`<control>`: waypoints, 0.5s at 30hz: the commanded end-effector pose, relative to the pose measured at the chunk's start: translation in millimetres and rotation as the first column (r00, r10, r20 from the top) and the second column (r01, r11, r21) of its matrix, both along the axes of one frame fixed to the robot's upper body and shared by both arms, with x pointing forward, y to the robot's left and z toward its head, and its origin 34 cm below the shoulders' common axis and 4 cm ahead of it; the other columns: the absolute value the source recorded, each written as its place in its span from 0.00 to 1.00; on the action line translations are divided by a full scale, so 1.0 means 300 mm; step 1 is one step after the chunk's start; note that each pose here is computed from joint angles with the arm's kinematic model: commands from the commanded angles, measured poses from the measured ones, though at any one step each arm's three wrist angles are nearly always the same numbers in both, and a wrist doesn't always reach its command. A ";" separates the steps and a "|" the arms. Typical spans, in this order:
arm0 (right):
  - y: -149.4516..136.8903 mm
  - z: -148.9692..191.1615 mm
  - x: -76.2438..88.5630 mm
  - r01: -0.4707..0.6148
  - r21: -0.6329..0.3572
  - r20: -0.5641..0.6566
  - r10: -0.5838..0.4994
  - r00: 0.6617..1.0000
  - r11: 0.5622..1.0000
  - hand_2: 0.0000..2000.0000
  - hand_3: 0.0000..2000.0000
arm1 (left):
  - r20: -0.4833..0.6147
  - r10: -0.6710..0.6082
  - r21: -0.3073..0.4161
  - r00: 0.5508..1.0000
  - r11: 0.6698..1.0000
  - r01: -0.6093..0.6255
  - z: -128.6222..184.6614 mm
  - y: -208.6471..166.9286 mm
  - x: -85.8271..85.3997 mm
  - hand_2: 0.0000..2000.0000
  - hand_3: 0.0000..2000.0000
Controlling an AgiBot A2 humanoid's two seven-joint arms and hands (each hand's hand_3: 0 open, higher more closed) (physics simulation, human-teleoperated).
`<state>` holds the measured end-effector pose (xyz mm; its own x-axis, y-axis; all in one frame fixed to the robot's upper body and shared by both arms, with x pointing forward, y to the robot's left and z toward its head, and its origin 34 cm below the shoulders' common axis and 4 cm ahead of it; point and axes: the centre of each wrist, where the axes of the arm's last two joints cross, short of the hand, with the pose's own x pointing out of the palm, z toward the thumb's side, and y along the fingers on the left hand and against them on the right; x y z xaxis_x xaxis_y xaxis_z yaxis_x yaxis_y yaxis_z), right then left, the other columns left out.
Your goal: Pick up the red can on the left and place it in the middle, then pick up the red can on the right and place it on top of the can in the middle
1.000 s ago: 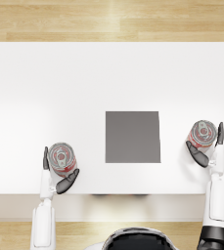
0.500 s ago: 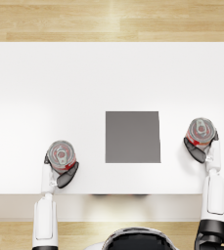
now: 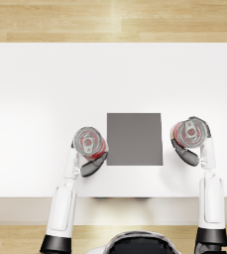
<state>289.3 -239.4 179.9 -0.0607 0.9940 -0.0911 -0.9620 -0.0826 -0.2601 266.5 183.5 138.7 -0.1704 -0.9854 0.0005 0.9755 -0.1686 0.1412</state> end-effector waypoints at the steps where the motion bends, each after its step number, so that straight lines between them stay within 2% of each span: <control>1: 0.050 0.095 -0.008 -0.054 -0.014 0.106 0.055 0.993 0.998 1.00 0.76 | 0.016 -0.065 -0.011 0.998 0.998 0.065 0.037 -0.093 0.085 1.00 0.76; 4: 0.067 0.109 -0.002 -0.077 -0.015 0.118 0.078 0.990 0.997 1.00 0.76 | -0.017 -0.107 -0.007 0.994 0.994 0.107 0.023 -0.149 0.126 1.00 0.76; 8: 0.094 0.119 -0.005 -0.102 -0.017 0.131 0.103 0.986 0.995 1.00 0.76 | -0.118 -0.164 0.019 0.979 0.986 0.167 -0.044 -0.234 0.175 1.00 0.76; 13: 0.115 0.122 -0.012 -0.122 -0.016 0.138 0.123 0.983 0.992 1.00 0.76 | -0.233 -0.215 0.063 0.948 0.970 0.236 -0.134 -0.315 0.183 1.00 0.76; 14: 0.125 0.126 -0.012 -0.133 -0.018 0.142 0.135 0.981 0.991 1.00 0.76 | -0.263 -0.302 0.314 0.916 0.871 0.377 -0.160 -0.316 0.188 1.00 0.76; 15: 0.128 0.132 -0.012 -0.137 -0.017 0.149 0.138 0.979 0.990 1.00 0.76 | -0.284 -0.236 0.138 0.929 0.949 0.283 -0.176 -0.331 0.191 1.00 0.76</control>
<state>284.8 -203.9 210.4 -0.1767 0.9780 -0.1111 -0.9061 -0.2057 -0.3696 317.0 91.9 91.0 -0.4267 -0.9010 -0.0777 0.9027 -0.4191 -0.0981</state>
